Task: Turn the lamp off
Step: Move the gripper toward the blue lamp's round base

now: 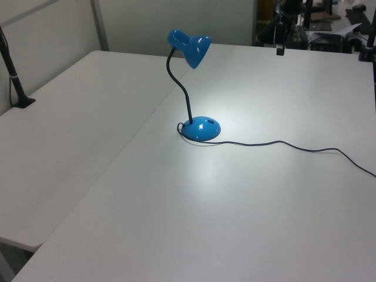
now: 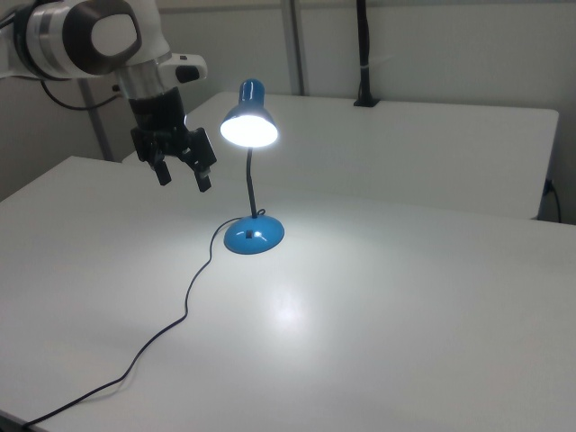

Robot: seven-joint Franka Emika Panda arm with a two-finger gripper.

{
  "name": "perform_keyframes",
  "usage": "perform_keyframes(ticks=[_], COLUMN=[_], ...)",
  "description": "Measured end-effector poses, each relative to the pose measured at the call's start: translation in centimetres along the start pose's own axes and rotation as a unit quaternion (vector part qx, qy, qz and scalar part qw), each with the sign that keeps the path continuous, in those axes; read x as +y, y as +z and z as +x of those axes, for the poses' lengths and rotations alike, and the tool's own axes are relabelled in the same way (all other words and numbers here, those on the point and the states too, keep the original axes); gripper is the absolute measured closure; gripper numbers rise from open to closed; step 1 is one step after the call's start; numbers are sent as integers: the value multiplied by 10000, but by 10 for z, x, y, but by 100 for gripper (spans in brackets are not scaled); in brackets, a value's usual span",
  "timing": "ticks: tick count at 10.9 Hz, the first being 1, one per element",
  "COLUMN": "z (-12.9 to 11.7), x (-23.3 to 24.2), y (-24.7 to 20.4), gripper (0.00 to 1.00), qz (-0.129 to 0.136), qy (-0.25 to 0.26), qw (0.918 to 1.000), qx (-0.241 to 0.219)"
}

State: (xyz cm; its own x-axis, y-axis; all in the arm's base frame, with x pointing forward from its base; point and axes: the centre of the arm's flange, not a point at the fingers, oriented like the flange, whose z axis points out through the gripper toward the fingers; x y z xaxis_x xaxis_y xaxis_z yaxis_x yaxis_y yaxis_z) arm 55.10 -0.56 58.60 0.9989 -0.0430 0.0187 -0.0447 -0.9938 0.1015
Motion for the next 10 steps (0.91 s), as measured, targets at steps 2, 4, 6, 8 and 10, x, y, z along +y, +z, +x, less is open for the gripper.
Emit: perform_keyframes(ticks=[2, 4, 6, 8, 10], z=[0, 1, 1, 1, 1], x=[1, 4, 7, 9, 9], y=[-1, -3, -4, -5, -5], gripper=[0, 0, 0, 0, 22], qz=[0, 1, 2, 2, 3], qy=[11, 41, 61, 80, 79], qw=[10000, 10000, 10000, 10000, 10000], qx=[8, 36, 46, 56, 55])
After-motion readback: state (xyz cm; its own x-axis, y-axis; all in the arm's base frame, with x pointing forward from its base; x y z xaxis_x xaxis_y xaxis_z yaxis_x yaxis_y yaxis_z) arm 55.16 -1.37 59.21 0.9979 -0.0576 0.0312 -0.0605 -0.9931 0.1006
